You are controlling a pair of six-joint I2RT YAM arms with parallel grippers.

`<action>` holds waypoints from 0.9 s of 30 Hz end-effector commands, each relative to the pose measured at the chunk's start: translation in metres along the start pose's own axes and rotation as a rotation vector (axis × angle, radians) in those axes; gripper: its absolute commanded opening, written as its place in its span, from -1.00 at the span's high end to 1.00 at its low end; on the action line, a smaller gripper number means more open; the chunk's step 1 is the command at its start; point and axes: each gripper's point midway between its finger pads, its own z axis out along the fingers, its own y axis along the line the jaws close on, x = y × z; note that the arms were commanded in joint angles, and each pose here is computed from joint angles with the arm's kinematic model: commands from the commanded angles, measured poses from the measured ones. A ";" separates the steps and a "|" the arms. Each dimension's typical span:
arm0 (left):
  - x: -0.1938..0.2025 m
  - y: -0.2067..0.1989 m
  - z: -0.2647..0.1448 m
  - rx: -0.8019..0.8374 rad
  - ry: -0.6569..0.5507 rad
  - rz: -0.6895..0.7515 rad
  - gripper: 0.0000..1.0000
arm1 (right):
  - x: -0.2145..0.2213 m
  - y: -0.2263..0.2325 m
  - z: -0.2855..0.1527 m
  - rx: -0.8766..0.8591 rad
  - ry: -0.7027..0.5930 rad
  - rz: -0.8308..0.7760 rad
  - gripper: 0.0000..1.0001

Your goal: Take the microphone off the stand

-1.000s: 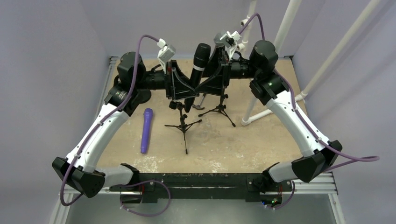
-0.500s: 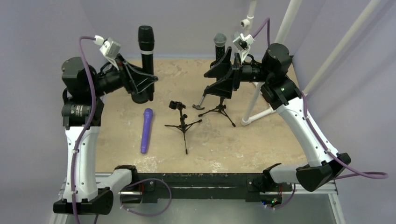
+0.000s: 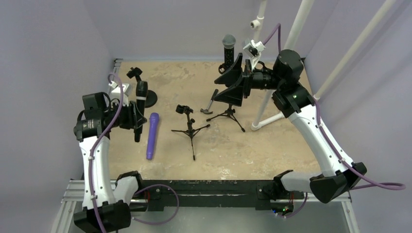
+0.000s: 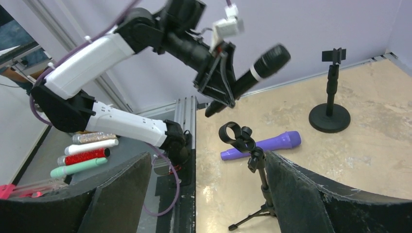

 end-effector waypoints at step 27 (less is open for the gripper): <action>0.150 0.168 0.056 -0.339 0.646 -0.210 1.00 | 0.006 0.003 -0.013 0.049 -0.021 -0.031 -0.74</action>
